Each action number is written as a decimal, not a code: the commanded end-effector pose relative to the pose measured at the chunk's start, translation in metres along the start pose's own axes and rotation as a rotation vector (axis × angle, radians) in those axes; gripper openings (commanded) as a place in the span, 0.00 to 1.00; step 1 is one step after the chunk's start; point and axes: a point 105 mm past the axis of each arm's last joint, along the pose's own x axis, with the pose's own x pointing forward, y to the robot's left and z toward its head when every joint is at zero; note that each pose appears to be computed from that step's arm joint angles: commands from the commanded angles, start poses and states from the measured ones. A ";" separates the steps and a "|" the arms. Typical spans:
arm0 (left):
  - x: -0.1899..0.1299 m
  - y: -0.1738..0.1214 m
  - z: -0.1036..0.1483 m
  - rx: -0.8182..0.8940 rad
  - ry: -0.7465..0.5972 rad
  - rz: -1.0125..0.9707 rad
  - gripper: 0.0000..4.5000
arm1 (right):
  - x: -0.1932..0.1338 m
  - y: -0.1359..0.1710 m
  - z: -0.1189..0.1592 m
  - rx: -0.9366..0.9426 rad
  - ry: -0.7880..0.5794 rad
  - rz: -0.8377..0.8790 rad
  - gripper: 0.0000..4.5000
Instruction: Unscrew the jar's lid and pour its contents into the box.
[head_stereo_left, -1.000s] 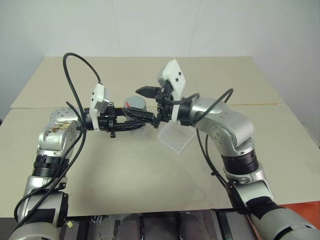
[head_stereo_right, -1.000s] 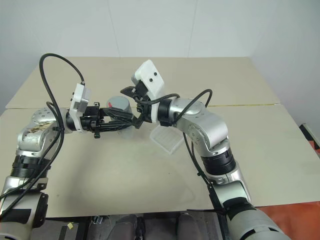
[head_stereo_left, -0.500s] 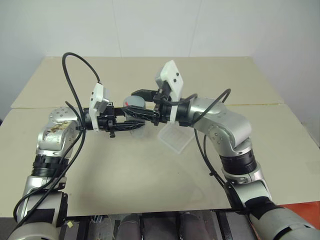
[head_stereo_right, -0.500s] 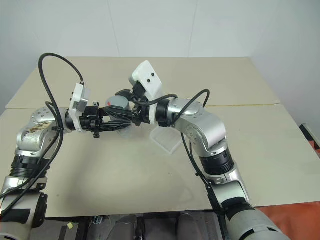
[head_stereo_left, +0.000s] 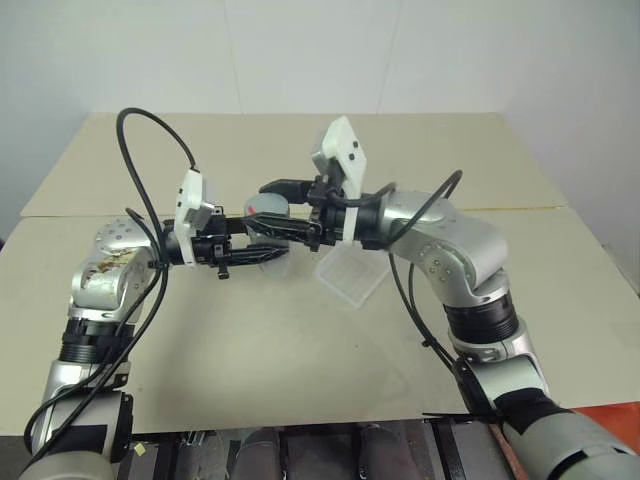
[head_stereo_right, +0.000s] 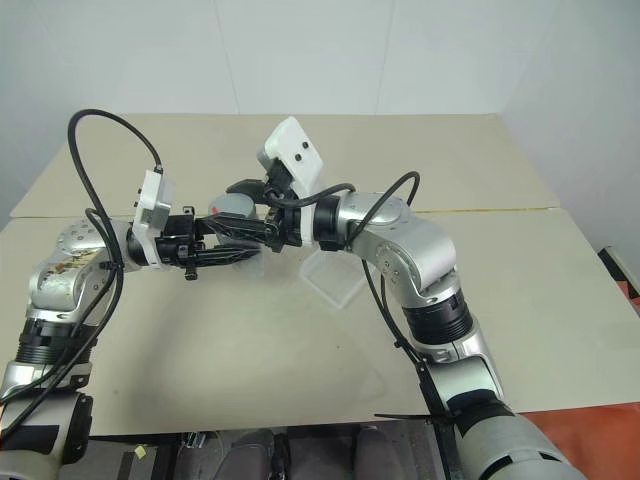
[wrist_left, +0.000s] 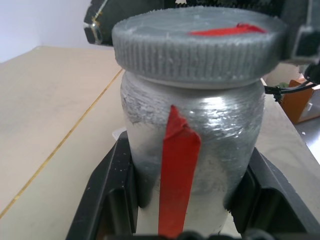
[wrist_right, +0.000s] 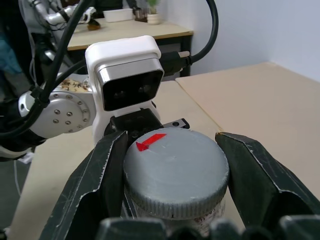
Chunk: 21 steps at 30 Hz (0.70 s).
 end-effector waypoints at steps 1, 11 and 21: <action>-0.002 -0.014 -0.022 -0.070 0.069 -0.071 0.43 | -0.030 -0.018 0.053 -0.162 -0.143 -0.110 0.61; -0.010 -0.005 -0.015 -0.038 0.060 -0.043 0.43 | -0.067 -0.037 0.043 -0.174 -0.100 -0.245 0.61; 0.000 0.013 0.014 0.056 -0.040 0.053 0.43 | -0.172 -0.078 -0.056 -0.026 0.105 -0.893 0.61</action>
